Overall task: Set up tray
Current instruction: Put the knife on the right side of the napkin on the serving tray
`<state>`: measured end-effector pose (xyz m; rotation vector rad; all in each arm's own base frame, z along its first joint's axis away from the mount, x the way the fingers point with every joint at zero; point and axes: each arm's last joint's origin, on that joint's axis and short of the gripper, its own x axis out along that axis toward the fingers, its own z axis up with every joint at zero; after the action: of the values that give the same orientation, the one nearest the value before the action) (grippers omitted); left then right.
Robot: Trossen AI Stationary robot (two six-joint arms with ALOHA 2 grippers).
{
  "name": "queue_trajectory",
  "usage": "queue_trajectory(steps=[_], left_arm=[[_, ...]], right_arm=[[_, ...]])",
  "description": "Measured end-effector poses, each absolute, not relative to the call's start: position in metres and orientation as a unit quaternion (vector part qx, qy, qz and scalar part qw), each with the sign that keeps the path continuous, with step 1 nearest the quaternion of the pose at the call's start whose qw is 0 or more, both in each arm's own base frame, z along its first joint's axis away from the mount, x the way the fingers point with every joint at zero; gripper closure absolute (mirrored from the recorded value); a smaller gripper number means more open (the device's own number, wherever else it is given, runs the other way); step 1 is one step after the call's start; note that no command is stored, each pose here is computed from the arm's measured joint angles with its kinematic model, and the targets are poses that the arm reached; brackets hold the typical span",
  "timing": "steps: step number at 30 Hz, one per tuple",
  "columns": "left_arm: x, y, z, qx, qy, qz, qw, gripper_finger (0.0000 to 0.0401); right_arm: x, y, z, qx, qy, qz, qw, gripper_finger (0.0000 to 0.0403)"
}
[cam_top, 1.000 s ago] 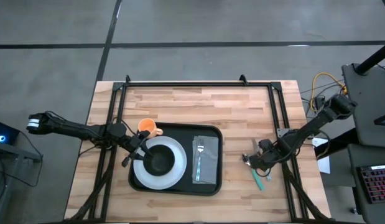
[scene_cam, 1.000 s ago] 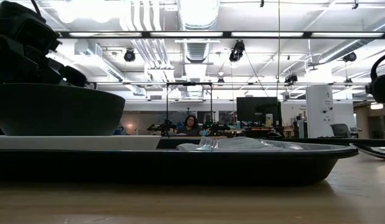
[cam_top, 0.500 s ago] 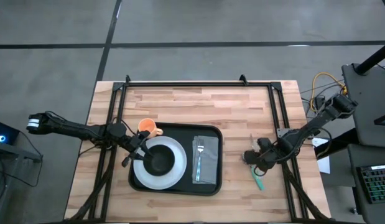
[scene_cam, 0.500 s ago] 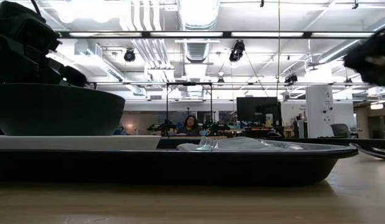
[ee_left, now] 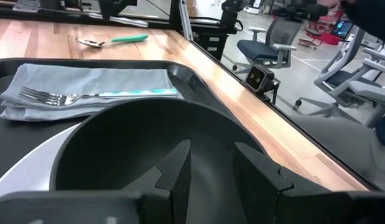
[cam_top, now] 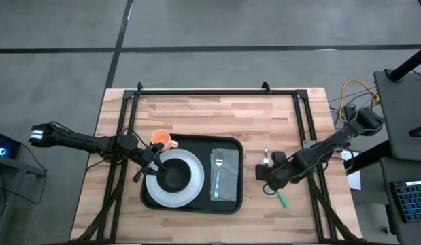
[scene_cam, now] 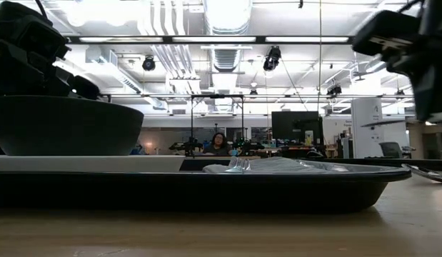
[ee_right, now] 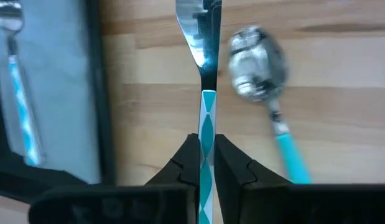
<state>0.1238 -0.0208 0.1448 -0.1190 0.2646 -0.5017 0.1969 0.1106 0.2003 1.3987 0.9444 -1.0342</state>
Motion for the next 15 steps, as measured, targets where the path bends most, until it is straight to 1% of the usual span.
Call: queue_trajectory(steps=[7, 15], left_arm=[[0.124, -0.021, 0.145, -0.059, 0.131, -0.247, 0.958, 0.0303], [0.124, -0.021, 0.145, -0.059, 0.131, -0.247, 0.958, 0.0302]], right_arm=[[0.226, 0.116, 0.205, 0.593, 0.393, -0.445, 0.543, 0.039], [0.272, 0.117, 0.208, 0.597, 0.394, -0.448, 0.537, 0.039]])
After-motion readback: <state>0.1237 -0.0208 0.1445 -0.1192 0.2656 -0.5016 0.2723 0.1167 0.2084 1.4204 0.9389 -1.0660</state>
